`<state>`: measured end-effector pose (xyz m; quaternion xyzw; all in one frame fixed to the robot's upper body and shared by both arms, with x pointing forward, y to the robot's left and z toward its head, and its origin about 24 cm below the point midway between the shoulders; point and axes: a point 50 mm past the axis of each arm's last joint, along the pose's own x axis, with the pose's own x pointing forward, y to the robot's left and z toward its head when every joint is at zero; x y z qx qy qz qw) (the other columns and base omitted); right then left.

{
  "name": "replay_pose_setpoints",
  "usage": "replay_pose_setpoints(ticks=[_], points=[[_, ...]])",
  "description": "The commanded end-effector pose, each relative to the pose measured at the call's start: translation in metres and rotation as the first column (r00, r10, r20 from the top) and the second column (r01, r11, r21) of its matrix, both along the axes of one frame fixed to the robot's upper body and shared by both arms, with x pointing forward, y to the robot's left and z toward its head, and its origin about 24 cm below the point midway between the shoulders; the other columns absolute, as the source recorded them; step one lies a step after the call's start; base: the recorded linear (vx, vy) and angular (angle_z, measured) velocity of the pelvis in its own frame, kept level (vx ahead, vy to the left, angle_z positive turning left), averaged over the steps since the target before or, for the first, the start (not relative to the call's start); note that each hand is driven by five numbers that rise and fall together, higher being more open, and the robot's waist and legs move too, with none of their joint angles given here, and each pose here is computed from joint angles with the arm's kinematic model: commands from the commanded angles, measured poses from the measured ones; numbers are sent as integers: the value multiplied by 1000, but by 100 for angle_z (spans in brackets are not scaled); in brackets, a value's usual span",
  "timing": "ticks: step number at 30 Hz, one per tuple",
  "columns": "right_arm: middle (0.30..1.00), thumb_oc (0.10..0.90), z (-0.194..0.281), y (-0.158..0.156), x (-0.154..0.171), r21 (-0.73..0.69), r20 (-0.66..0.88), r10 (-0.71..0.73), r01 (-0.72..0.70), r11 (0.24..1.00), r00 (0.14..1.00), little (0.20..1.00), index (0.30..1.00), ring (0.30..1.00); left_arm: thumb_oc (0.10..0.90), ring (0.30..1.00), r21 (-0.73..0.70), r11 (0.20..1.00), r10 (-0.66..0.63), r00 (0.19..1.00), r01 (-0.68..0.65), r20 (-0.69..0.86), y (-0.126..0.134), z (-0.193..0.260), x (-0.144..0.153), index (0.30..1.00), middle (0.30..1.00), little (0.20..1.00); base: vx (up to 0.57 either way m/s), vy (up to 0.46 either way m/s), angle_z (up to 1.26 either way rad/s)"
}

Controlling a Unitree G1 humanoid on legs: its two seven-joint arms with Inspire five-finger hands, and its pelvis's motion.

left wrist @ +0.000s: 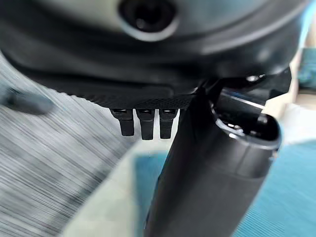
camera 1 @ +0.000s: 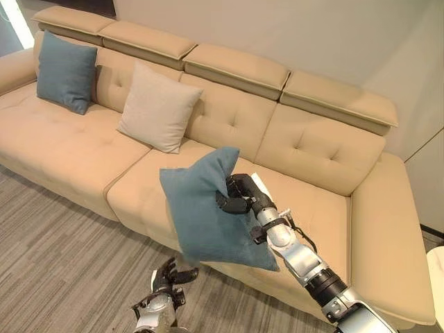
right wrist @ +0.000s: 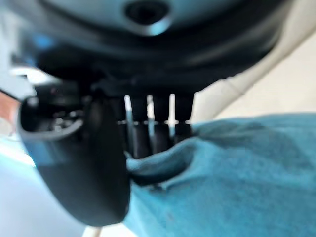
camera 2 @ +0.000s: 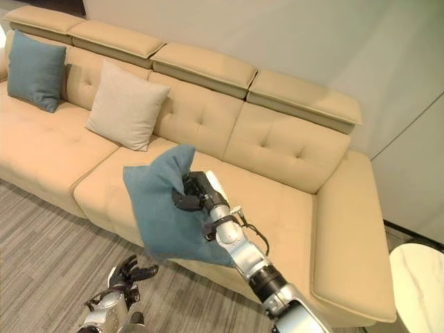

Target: Pick up all the scattered cushions and arrange them neatly on the sofa.

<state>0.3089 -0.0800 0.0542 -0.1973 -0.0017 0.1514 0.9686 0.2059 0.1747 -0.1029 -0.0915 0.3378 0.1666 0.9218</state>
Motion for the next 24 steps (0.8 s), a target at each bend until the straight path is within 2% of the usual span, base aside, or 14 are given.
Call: replay_pose_setpoints(ticks=[1,3,5,7,9,10,11,12,13,15,17,24], points=[[300,400,89,19,14,306,375,7,-131,943,927,300,300,300,800,900,-104,994,10,954,22,299,-21,45,53,900,900,900,0,0,0],[300,400,83,16,12,307,366,9,-129,943,931,300,300,300,800,900,-143,989,26,939,25,342,-24,53,61,900,900,900,0,0,0],[300,400,80,15,11,308,357,13,-131,942,934,300,300,300,800,900,-252,967,72,937,17,340,-33,53,63,900,900,900,0,0,0],[300,400,81,17,12,309,355,18,-135,942,935,300,300,300,800,900,-442,896,120,938,39,325,-55,55,67,900,900,900,0,0,0],[300,400,81,16,11,314,348,24,-141,939,937,300,300,300,800,900,-538,837,129,918,103,375,-66,65,68,900,900,900,0,0,0],[300,400,77,13,9,317,340,24,-139,938,940,300,300,300,753,829,-577,806,149,899,131,412,-70,73,70,829,829,829,0,0,0],[300,400,72,8,5,314,332,23,-134,940,943,300,300,300,518,476,-632,757,185,873,166,451,-74,82,71,476,476,476,0,0,0],[300,400,67,3,2,305,326,23,-128,944,945,300,300,300,400,300,-654,734,206,857,184,473,-74,87,71,300,300,300,0,0,0],[300,400,66,3,1,304,324,23,-127,944,946,300,300,300,400,300,-654,734,206,858,183,471,-74,86,70,300,300,300,0,0,0],[300,400,49,-11,-13,274,299,23,-109,955,954,300,300,300,400,300,-713,659,264,813,241,519,-77,99,66,300,300,300,-17,-10,-2],[300,400,41,-20,-20,259,280,9,-84,962,960,300,300,300,400,300,-717,638,280,784,280,555,-77,109,63,300,300,300,-26,-9,-15],[300,400,22,-44,-33,214,219,-33,-15,977,975,300,300,300,400,300,-649,659,247,706,380,664,-68,133,60,300,300,300,-24,0,-7]])
